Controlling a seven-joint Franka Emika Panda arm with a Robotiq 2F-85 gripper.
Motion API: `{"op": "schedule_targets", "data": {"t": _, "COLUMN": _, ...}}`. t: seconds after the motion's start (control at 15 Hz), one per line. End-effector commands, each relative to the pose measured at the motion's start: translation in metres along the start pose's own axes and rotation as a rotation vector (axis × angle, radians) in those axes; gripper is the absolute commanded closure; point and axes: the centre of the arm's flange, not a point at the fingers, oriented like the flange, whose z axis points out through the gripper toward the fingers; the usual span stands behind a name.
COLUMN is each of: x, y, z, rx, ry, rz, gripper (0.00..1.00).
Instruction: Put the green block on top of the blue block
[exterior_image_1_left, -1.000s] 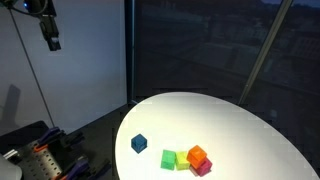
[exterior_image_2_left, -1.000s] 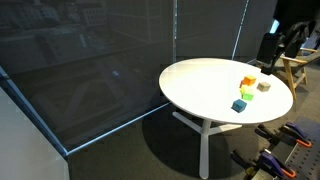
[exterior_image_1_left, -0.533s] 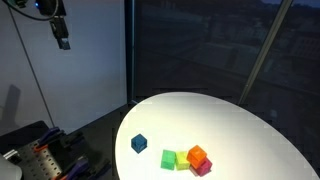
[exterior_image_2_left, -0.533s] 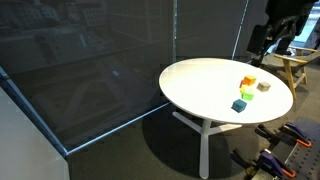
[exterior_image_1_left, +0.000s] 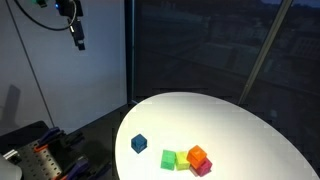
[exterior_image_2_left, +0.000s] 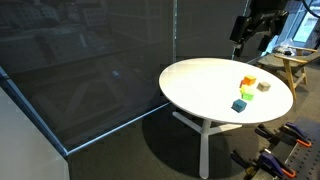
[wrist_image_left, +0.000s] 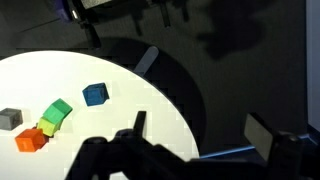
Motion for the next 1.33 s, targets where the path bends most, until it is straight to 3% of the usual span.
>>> {"op": "schedule_targets", "data": {"t": 0.0, "x": 0.036, "y": 0.01, "z": -0.008, "rx": 0.063, "ry": -0.019, "rz": 0.094, "gripper": 0.0}}
{"op": "schedule_targets", "data": {"t": 0.47, "x": 0.086, "y": 0.058, "z": -0.009, "rx": 0.09, "ry": -0.03, "rz": 0.239, "gripper": 0.0}}
{"op": "schedule_targets", "data": {"t": 1.27, "x": 0.122, "y": 0.104, "z": -0.002, "rx": 0.092, "ry": -0.04, "rz": 0.322, "gripper": 0.0}}
